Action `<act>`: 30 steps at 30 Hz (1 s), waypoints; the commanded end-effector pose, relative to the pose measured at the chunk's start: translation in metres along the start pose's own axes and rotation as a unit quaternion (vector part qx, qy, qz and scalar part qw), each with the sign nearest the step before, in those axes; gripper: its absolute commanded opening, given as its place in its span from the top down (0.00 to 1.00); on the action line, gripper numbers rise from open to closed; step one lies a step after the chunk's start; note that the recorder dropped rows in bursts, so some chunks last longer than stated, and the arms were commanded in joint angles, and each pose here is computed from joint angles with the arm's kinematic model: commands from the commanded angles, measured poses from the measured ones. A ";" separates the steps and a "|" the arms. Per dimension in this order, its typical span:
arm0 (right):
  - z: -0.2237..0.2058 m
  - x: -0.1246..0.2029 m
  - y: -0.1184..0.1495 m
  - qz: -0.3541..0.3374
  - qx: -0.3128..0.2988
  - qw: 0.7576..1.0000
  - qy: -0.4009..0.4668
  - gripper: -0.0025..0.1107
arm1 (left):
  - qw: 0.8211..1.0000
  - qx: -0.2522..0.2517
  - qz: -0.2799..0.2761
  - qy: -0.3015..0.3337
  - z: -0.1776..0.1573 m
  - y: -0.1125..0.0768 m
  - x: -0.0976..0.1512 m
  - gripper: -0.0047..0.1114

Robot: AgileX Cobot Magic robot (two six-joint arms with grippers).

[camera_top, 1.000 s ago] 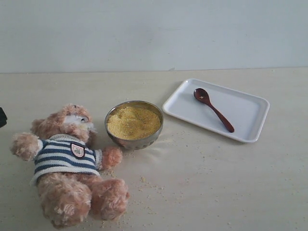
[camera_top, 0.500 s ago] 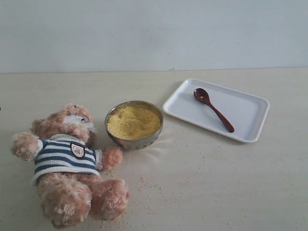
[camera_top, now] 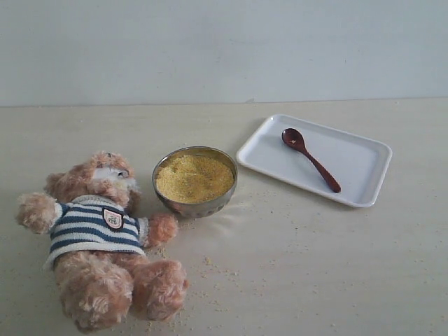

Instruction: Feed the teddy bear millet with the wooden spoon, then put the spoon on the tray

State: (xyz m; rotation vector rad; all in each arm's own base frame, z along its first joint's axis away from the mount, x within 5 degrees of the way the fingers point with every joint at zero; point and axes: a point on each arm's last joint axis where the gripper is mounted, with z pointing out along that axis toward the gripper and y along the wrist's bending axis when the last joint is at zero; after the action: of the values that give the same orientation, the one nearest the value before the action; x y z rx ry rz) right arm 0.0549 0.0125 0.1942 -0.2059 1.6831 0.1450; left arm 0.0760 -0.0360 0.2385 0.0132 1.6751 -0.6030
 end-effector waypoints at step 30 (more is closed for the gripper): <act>0.000 -0.001 0.000 0.002 0.001 1.000 -0.008 0.98 | 0.993 -0.112 -0.033 0.001 -0.025 0.028 0.042 0.92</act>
State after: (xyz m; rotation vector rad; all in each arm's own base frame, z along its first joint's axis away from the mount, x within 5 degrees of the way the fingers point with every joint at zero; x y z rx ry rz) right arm 0.0549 0.0125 0.1942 -0.2044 1.6833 0.1463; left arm 0.0536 -0.0176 0.1933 -0.1806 1.7328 -0.4729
